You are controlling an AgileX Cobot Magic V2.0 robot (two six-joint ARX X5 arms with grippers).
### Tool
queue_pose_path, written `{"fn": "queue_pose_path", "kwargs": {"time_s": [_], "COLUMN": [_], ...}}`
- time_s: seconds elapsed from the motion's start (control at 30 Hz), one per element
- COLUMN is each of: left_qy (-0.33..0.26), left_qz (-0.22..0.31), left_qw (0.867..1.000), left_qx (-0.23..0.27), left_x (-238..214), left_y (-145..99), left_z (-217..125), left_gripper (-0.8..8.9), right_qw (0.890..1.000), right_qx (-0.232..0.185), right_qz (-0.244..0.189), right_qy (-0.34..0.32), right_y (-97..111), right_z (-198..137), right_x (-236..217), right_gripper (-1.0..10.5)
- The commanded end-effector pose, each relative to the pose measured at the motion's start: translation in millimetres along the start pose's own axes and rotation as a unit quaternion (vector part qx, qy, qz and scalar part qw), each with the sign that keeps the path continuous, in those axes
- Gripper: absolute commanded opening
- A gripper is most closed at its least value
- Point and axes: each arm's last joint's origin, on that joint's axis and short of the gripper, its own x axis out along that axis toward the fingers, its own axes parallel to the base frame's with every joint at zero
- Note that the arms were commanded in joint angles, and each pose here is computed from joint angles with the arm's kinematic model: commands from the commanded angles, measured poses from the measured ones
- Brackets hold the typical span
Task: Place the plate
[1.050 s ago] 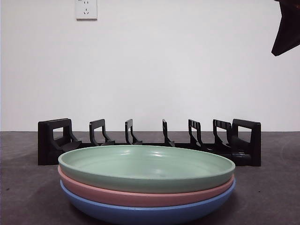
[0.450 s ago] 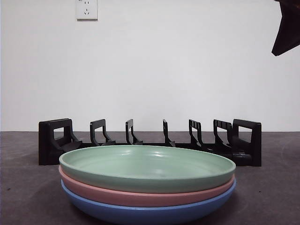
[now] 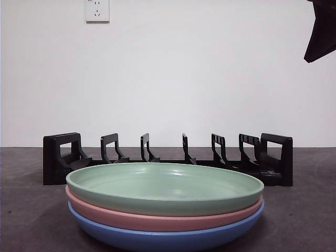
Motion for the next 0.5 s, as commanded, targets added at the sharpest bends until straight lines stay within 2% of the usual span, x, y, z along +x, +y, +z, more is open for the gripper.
{"fn": "queue_pose_path", "kwargs": {"time_s": [0.03,0.13,0.2,0.27,0.33,0.43,0.5], "left_qy": [0.011,0.011,0.011,0.011,0.011,0.011,0.011], "left_qz": [0.000,-0.001,0.000,-0.001,-0.001,-0.001,-0.001], "left_qw": [1.000,1.000,1.000,1.000,1.000,1.000,1.000], "left_qx": [-0.002,-0.002,-0.002,-0.002,-0.002,-0.002,-0.002], "left_x": [2,2,2,2,2,2,2], "left_y": [1,1,1,1,1,1,1], "left_z": [-6,-6,-6,-6,-6,-6,-6], "left_gripper": [0.07,0.07,0.07,0.07,0.07,0.07,0.07], "right_qw": [1.000,1.000,0.999,0.997,0.991,0.979,0.972], "right_qx": [0.002,-0.003,-0.022,-0.035,-0.039,-0.001,0.026], "right_qz": [0.000,0.004,-0.003,-0.020,-0.056,-0.111,-0.131], "right_qy": [-0.007,-0.016,-0.026,-0.065,-0.115,-0.170,-0.196], "right_y": [0,3,3,4,5,7,9], "right_z": [4,5,5,-4,-26,-78,-113], "right_x": [0,-4,-11,-19,-23,-24,-23], "right_gripper": [0.2,0.2,0.2,0.2,0.2,0.2,0.2]}}
